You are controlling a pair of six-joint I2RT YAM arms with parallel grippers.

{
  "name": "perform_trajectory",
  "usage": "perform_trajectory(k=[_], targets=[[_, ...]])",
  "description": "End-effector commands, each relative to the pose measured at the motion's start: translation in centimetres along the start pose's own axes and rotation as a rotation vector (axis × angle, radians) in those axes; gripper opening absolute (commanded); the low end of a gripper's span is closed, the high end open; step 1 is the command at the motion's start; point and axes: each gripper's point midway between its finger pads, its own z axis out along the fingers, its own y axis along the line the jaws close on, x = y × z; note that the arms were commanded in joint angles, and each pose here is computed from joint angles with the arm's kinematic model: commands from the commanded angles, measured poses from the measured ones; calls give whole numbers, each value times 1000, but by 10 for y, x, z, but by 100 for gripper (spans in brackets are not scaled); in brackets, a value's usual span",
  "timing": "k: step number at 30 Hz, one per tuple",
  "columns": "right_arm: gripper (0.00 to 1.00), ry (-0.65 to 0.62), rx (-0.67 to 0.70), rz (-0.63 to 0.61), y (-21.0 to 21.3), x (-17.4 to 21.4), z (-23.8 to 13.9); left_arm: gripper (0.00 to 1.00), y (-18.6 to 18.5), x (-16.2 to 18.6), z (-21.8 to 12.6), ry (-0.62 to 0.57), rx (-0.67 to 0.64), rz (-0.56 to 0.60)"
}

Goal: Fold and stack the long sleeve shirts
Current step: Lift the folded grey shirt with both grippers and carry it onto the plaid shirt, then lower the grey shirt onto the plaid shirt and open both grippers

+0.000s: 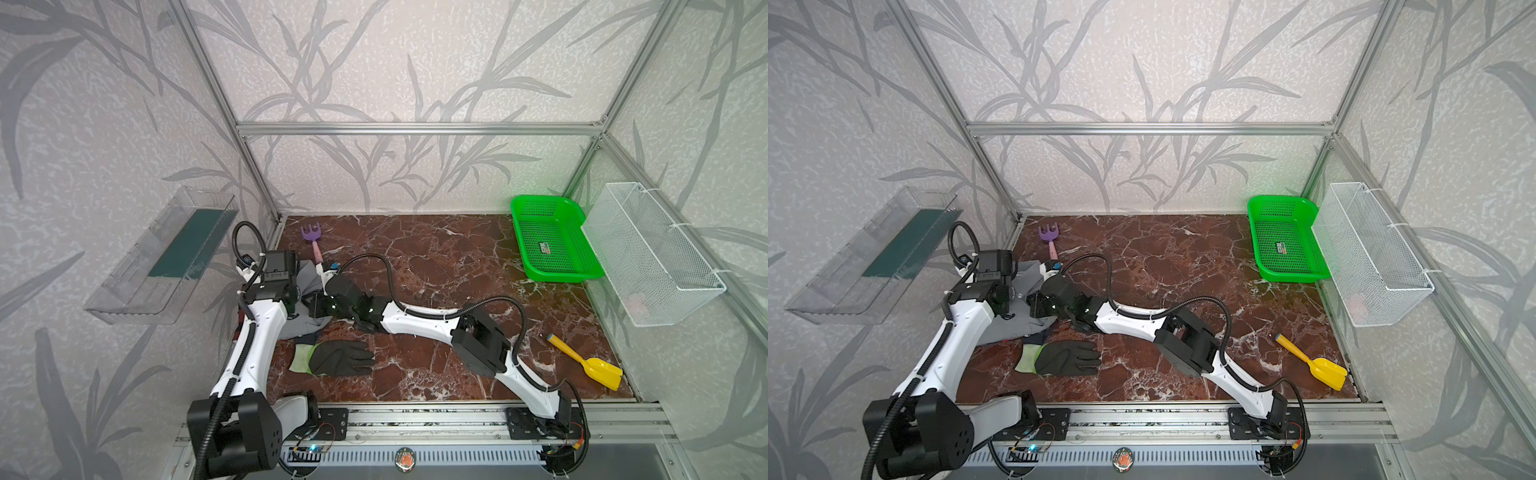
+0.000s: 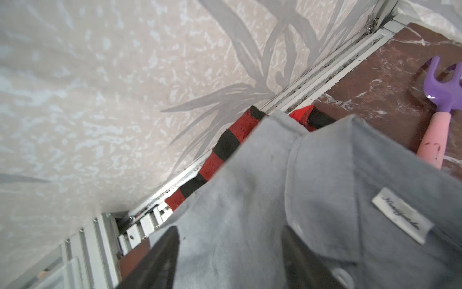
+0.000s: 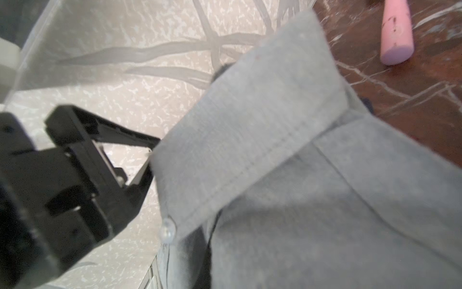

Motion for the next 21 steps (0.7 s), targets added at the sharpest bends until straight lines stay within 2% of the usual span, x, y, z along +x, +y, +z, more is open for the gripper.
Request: perform_trajectory(k=[1, 6, 10, 12, 14, 17, 19, 21], targets=[[0, 25, -7, 42, 4, 10, 8, 97, 8, -13, -14, -14, 5, -70], [0, -2, -15, 154, -5, 12, 20, 99, -3, -5, -38, -1, 197, -90], [2, 28, -12, 144, -2, 18, 28, 99, -3, 2, -56, -60, 299, -92], [12, 39, 1, 138, -6, 18, 29, 99, -7, 7, -60, -75, 345, -85], [27, 59, 50, 127, -14, 21, 27, 99, -7, 8, -63, -86, 354, -80], [40, 83, 45, 113, -13, 22, 23, 99, -9, 6, -67, -99, 369, -76], [54, 69, 50, 79, -10, 14, 13, 99, -11, 7, -67, -96, 377, -74], [63, 29, 64, 34, -9, 0, -1, 99, -13, 7, -68, -96, 384, -71]])
